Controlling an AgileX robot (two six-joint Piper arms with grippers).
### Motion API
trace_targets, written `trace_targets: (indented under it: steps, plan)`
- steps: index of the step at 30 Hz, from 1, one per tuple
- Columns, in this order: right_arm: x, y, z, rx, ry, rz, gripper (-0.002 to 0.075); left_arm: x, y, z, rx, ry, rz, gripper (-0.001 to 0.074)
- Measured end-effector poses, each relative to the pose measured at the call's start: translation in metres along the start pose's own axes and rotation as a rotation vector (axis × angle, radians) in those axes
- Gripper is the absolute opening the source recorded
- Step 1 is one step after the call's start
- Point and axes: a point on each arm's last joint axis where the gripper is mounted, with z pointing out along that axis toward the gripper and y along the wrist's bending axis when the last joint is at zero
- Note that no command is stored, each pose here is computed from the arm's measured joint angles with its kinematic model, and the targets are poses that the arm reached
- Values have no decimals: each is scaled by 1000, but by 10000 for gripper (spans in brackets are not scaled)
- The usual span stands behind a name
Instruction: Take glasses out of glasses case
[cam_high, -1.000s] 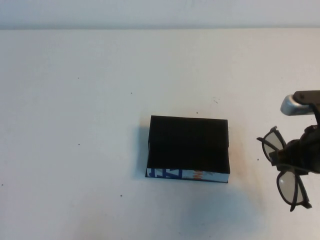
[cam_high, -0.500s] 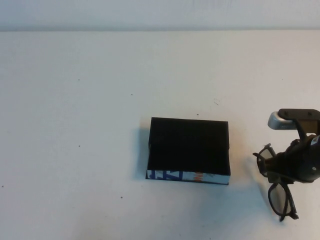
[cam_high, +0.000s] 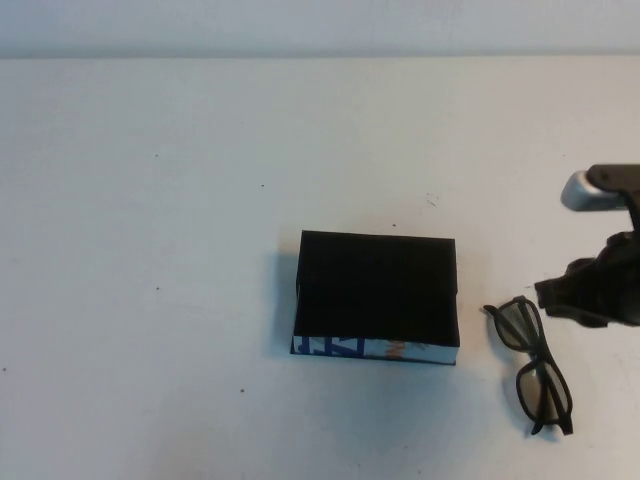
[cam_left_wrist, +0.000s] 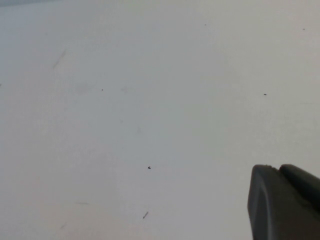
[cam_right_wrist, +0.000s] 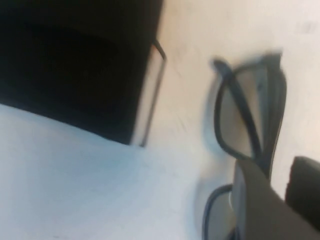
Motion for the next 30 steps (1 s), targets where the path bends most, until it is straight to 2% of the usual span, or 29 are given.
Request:
trace_targets:
  steps: [6, 11, 15, 19, 30]
  plan:
    - [9, 14, -91, -34, -377, -66, 14, 0, 0, 0, 0, 0, 0, -5]
    - [51, 12, -130, -40, -644, -82, -13, 0, 0, 0, 0, 0, 0, -5]
    - [91, 4, -134, -36, -765, -88, -18, 0, 0, 0, 0, 0, 0, -5]
    - [117, -2, -127, -35, -809, -88, -18, 0, 0, 0, 0, 0, 0, -5]
    - [144, -13, -94, -22, -705, -72, -18, 0, 0, 0, 0, 0, 0, -5]
